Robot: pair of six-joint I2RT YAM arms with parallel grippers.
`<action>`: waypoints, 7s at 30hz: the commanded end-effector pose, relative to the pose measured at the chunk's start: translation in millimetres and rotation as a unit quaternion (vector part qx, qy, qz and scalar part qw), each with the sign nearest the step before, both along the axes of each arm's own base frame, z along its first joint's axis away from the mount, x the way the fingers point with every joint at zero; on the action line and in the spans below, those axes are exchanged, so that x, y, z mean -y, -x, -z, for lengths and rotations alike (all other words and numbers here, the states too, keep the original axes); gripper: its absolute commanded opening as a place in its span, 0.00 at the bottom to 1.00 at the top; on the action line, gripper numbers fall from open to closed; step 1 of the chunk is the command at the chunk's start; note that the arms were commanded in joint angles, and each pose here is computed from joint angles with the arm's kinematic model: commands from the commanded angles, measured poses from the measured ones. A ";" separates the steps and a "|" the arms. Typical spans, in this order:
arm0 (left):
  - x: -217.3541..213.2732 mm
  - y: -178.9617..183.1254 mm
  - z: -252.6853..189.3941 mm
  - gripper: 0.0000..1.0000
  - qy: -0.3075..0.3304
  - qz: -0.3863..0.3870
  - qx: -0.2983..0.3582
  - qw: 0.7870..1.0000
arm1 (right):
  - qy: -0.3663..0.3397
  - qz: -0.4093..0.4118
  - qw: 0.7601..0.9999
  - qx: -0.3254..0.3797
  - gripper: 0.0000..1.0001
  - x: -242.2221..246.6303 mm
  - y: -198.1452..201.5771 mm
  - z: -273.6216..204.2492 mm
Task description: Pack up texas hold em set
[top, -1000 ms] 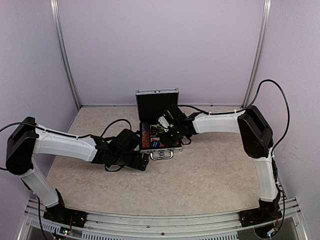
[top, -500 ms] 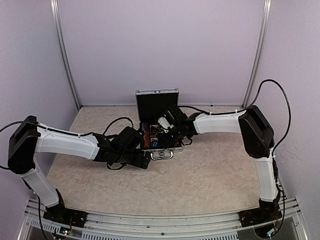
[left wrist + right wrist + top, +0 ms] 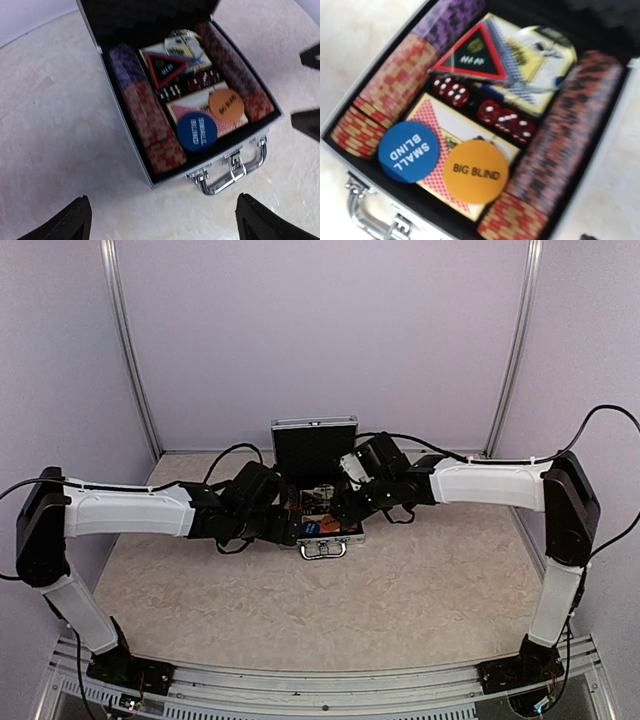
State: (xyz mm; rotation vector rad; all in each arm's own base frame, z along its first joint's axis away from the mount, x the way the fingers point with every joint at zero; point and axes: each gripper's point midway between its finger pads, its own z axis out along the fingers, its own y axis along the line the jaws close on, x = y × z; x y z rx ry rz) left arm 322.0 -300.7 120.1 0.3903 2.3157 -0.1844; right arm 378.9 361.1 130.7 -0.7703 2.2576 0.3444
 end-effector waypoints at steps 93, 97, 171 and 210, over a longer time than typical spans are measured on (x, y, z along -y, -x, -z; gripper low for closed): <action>-8.7 -78.4 -29.7 0.99 0.330 0.033 0.033 0.943 | -0.295 0.055 0.933 -0.201 0.75 71.8 -29.4 74.4; -16.8 -77.5 -13.2 0.99 0.323 0.005 0.022 0.946 | -0.306 0.059 0.928 -0.206 0.80 67.8 -35.1 78.0; 70.1 -13.8 -23.6 0.99 0.363 0.137 -0.015 0.922 | -0.232 -0.020 0.967 -0.102 0.88 36.3 44.1 -3.5; 54.6 -21.4 -25.1 0.99 0.337 0.109 0.028 0.935 | -0.223 0.085 0.970 -0.049 0.90 80.9 -46.1 -10.4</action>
